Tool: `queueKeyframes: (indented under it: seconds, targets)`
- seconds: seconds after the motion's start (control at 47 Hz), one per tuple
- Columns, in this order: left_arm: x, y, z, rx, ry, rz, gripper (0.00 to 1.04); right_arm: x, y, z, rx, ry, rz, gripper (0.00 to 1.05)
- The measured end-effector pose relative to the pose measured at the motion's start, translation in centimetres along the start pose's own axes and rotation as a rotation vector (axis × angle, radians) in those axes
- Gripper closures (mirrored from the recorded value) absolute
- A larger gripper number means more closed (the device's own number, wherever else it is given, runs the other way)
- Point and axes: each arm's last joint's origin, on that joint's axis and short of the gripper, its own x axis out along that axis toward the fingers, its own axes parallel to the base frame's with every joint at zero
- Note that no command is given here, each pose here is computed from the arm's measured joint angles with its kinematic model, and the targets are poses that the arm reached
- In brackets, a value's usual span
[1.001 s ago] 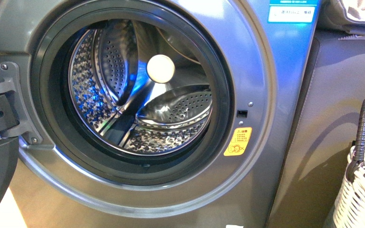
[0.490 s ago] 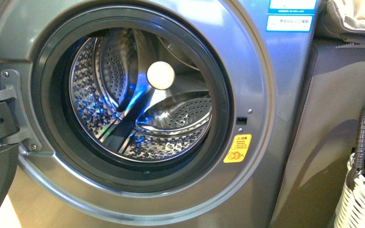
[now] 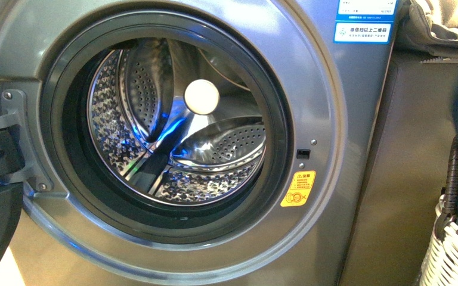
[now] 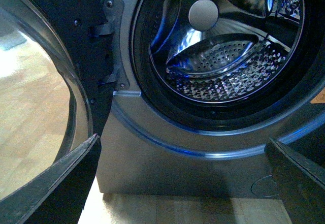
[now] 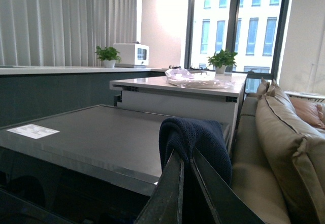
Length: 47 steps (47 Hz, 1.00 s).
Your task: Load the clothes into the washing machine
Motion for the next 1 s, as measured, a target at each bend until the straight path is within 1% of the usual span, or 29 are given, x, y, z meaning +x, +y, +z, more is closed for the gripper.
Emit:
queueKeyframes:
  seconds: [0.17, 0.341, 0.426, 0.468, 0.596, 0.767, 0.894, 1.001]
  targets:
    - [0.0, 0.0, 0.0, 0.000, 0.000, 0.000, 0.06, 2.9, 3.6, 1.9, -0.001, 0.003, 0.060, 1.02]
    - [0.0, 0.0, 0.0, 0.000, 0.000, 0.000, 0.06, 5.1, 6.8, 2.6, 0.020, 0.030, 0.132, 1.02]
    - [0.0, 0.0, 0.0, 0.000, 0.000, 0.000, 0.06, 5.4, 7.1, 2.5, 0.014, 0.034, 0.141, 1.02]
    - [0.0, 0.0, 0.0, 0.000, 0.000, 0.000, 0.06, 6.2, 8.0, 1.9, 0.022, 0.056, 0.167, 1.02]
    - [0.0, 0.0, 0.0, 0.000, 0.000, 0.000, 0.06, 6.7, 8.4, 1.6, 0.027, 0.063, 0.172, 1.02]
    - [0.0, 0.0, 0.0, 0.000, 0.000, 0.000, 0.06, 6.6, 9.1, 1.8, 0.036, 0.062, 0.188, 1.02]
    - [0.0, 0.0, 0.0, 0.000, 0.000, 0.000, 0.06, 6.7, 9.7, 1.7, 0.047, 0.068, 0.215, 1.02]
    - [0.0, 0.0, 0.0, 0.000, 0.000, 0.000, 0.06, 7.2, 10.4, 1.1, 0.059, 0.092, 0.254, 1.02]
